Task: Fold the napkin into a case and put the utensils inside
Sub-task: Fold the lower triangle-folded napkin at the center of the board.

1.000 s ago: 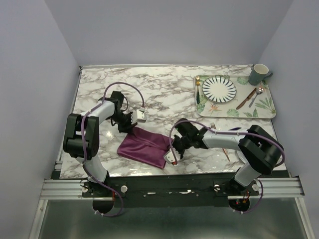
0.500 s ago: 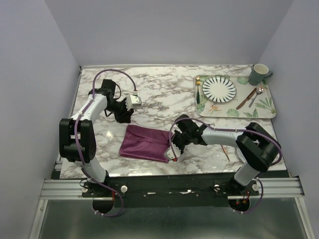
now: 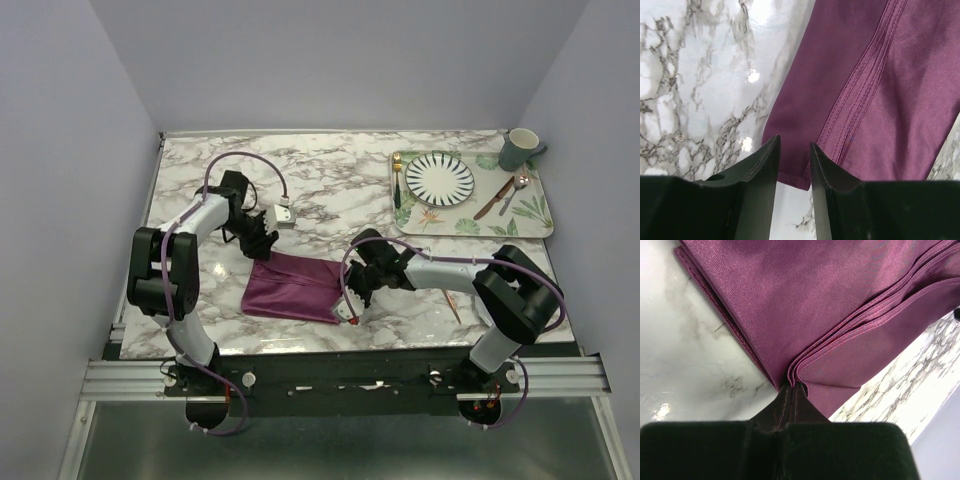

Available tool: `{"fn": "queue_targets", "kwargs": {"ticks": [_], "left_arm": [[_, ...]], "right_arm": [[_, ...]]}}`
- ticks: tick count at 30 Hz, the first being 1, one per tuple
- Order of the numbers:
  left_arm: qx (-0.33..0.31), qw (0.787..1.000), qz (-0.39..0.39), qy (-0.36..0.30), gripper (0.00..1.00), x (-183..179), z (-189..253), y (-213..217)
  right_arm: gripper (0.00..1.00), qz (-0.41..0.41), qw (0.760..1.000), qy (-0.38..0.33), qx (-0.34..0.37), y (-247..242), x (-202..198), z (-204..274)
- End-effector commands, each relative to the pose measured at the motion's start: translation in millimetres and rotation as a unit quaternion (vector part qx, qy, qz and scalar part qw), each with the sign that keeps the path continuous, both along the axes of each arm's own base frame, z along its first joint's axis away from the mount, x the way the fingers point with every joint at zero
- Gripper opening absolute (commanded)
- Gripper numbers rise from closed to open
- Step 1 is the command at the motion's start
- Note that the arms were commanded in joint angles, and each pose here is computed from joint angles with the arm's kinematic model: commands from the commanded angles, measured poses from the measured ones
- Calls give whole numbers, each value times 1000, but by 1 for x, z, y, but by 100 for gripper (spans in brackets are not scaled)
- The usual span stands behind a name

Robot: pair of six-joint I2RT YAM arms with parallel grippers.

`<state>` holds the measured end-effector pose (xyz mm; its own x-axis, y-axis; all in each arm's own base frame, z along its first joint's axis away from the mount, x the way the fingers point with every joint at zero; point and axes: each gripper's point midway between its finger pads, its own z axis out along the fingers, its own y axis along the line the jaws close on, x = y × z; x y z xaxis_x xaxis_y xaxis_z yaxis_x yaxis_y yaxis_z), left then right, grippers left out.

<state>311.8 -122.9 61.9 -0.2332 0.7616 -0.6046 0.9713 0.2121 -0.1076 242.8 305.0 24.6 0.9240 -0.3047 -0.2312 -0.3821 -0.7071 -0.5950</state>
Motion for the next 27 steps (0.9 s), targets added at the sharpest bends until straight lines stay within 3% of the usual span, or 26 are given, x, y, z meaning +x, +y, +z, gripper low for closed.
{"fn": "queue_targets", "kwargs": {"ticks": [1, 16, 22, 27], "left_arm": [[36, 999, -2, 25, 41, -13, -24, 8], [65, 997, -35, 16, 49, -32, -32, 19], [76, 996, -43, 13, 34, -31, -36, 22], [83, 995, -56, 10, 36, -34, -39, 24]], "right_arm": [[1, 2, 1000, 4, -21, -9, -2, -5], [1, -4, 1000, 13, -23, -11, -4, -8], [1, -11, 1000, 14, -20, -11, -3, -5], [1, -13, 1000, 18, -18, -10, -3, -5]]}}
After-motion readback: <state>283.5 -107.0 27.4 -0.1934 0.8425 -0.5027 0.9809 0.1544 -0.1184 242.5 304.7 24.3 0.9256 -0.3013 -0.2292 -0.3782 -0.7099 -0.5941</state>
